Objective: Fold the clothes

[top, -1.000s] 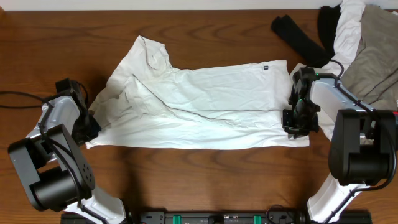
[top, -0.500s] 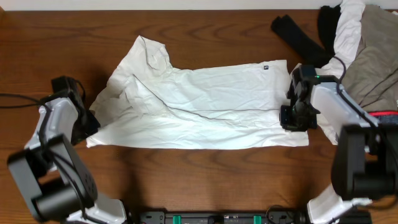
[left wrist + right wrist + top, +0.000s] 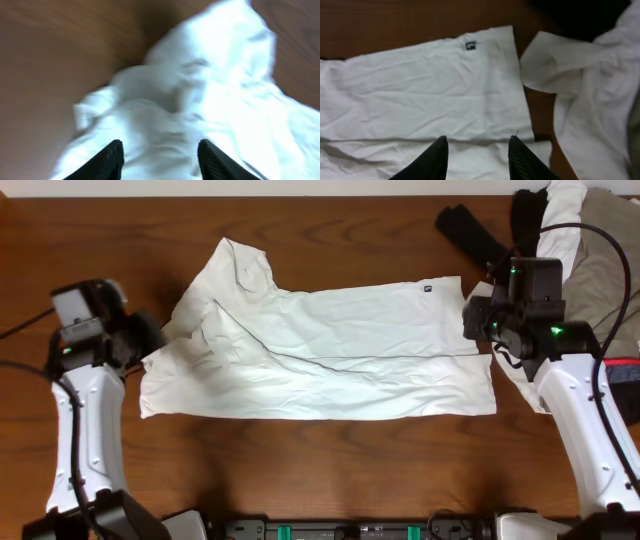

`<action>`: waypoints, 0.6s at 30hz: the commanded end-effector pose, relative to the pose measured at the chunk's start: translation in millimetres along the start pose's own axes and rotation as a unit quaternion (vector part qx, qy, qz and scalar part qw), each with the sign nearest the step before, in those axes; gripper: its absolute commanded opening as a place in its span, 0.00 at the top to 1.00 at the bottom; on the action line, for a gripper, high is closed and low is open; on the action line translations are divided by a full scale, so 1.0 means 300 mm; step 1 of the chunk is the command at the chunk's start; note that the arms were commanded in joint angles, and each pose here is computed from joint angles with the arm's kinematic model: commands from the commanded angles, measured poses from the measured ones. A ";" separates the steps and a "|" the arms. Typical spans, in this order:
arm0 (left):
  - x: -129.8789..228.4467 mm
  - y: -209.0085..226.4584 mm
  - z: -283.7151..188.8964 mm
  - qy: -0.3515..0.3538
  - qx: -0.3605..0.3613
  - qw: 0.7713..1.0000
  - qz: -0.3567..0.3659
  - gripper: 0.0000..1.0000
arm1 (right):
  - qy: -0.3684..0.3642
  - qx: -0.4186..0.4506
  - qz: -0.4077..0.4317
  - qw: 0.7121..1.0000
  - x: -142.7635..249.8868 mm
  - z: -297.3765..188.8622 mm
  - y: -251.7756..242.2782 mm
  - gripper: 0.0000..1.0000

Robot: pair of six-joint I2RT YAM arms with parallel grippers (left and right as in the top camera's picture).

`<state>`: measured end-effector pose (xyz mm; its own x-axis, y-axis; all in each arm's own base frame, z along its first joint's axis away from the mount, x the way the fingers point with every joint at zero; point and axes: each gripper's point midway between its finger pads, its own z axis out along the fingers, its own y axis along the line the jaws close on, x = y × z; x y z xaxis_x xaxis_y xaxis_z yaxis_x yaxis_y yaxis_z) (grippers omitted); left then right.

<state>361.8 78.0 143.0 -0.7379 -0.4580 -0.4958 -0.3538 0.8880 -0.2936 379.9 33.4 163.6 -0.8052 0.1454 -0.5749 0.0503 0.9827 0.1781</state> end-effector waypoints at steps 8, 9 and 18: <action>-0.209 -0.322 0.111 0.004 0.061 0.992 0.112 0.22 | 0.042 -0.021 -0.001 0.999 0.051 0.070 0.023 0.60; -0.232 -0.337 0.142 0.005 0.062 0.992 0.114 0.21 | 0.044 -0.021 -0.001 0.999 0.056 0.070 0.023 0.60; -0.300 -0.367 0.482 0.005 0.063 0.990 0.125 0.26 | 0.057 -0.018 0.001 0.998 0.075 0.068 0.019 0.60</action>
<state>541.9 21.5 128.2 -0.7783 -0.2475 -0.5770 -0.0998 0.9561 -0.2755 374.2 41.1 134.9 -0.8649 0.1411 -0.4817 0.0451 0.9776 0.2054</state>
